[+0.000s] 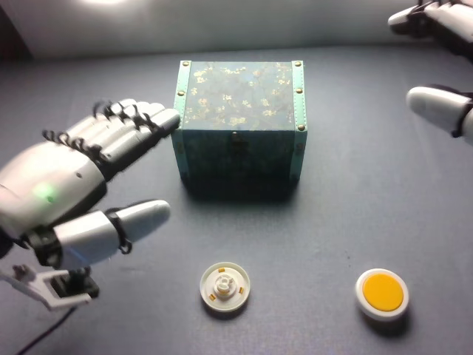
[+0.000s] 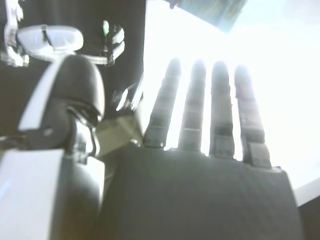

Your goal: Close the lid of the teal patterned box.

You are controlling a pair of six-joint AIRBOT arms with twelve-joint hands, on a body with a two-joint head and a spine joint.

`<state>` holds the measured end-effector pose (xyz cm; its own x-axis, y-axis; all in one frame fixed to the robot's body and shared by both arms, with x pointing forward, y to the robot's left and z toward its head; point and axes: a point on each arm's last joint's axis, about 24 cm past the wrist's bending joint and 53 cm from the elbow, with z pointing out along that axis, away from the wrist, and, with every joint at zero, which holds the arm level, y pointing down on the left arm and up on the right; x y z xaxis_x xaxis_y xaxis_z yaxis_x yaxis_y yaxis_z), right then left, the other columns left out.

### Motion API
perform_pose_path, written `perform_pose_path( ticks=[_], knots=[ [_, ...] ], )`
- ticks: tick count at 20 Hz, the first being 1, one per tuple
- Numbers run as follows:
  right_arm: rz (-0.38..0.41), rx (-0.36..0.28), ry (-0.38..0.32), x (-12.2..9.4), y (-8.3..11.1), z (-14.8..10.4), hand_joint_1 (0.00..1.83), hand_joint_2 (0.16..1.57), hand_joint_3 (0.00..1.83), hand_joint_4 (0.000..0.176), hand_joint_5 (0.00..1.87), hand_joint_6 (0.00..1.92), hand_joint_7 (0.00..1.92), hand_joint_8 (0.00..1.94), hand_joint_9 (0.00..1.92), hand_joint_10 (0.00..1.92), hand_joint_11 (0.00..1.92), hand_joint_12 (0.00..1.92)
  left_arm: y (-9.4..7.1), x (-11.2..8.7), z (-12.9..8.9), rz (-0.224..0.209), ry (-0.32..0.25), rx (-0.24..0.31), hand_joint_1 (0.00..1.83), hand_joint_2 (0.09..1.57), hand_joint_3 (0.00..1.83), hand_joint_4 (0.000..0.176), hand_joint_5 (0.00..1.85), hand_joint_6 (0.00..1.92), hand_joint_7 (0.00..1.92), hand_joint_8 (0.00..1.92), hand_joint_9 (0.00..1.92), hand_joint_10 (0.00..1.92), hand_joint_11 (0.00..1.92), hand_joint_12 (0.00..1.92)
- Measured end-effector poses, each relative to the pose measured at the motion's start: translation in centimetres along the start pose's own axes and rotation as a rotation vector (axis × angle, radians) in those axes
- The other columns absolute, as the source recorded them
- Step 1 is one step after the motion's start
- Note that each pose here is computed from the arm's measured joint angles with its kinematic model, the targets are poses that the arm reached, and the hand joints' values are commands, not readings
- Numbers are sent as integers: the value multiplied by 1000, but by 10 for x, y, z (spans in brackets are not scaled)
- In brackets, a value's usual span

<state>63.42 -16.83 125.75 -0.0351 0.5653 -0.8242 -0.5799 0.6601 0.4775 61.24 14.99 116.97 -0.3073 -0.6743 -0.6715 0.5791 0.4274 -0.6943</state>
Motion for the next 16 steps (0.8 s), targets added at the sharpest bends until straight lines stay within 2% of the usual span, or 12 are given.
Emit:
perform_pose_path(
  ticks=[1, 3, 4, 5, 6, 8, 9, 11, 12, 13, 15, 16],
  knots=[
    [-8, -11, -18, -7, 4, -6, 75, 1463, 8, 0, 0, 693, 202, 344, 27, 968, 0, 1742, -2, -10, -4, 11, -31, 2, 78, 1431, 3, 31, 0, 0, 0, 0, 0, 0, 0, 0],
    [-4, -23, -47, -12, 7, -16, 121, 1434, 0, 0, 0, 522, 169, 175, 0, 701, 0, 1435, -3, -26, -12, 32, -85, 2, 246, 1434, 0, 0, 0, 0, 0, 0, 0, 0, 0, 0],
    [17, -26, -52, -12, 7, -20, 188, 1464, 5, 0, 0, 333, 70, 77, 0, 356, 0, 1271, -2, -33, -15, 34, -111, -2, 182, 1418, 0, 46, 0, 0, 0, 0, 0, 0, 0, 0],
    [44, -30, -54, -12, 6, -24, 226, 1472, 4, 0, 0, 237, 28, 28, 0, 149, 0, 1102, -1, -38, -18, 37, -134, -9, 217, 1427, 0, 38, 0, 0, 0, 0, 0, 0, 0, 0],
    [56, -33, -56, -13, 6, -26, 248, 1490, 4, 0, 0, 125, 5, 5, 0, 41, 0, 983, 0, -40, -21, 41, -142, -14, 292, 1429, 0, 57, 0, 0, 0, 0, 0, 0, 0, 0],
    [68, -42, -75, -18, 8, -33, 163, 1458, 0, 0, 5, 13, 0, 0, 0, 2, 0, 602, -3, -47, -25, 49, -164, -8, 366, 1434, 0, 75, 0, 0, 0, 0, 0, 0, 0, 0],
    [68, -48, -88, -21, 9, -33, 163, 1467, 1, 0, 0, 2, 0, 0, 0, 0, 0, 329, -4, -48, -26, 49, -172, -2, 284, 1425, 0, 110, 0, 0, 0, 0, 0, 0, 0, 0],
    [66, -61, -109, -27, 12, -36, 93, 1500, 6, 0, 0, 0, 0, 0, 30, 20, 0, 450, -7, -50, -27, 51, -182, 3, 175, 1421, 0, 101, 0, 0, 0, 0, 0, 0, 0, 0],
    [68, -60, -110, -27, 13, -39, 42, 1506, 3, 0, 0, 0, 0, 0, 5, 3, 0, 321, -7, -50, -28, 56, -183, 2, 192, 1427, 2, 111, 0, 0, 0, 0, 0, 0, 0, 0],
    [68, -60, -108, -26, 14, -40, 8, 1517, 3, 0, 0, 0, 0, 0, 0, 0, 0, 63, -8, -52, -30, 63, -188, 4, 176, 1430, 2, 143, 0, 0, 0, 0, 0, 0, 0, 0],
    [66, -69, -119, -30, 16, -41, 0, 1447, 0, 0, 0, 0, 0, 0, 0, 0, 0, 2, -8, -58, -32, 67, -208, 2, 14, 1384, 0, 151, 0, 0, 0, 0, 0, 0, 0, 0],
    [64, -74, -124, -31, 17, -42, 0, 1449, 0, 0, 0, 0, 0, 0, 0, 0, 0, 0, -9, -60, -33, 69, -213, 5, 2, 1350, 0, 129, 0, 0, 0, 0, 0, 0, 0, 0]
  ],
)
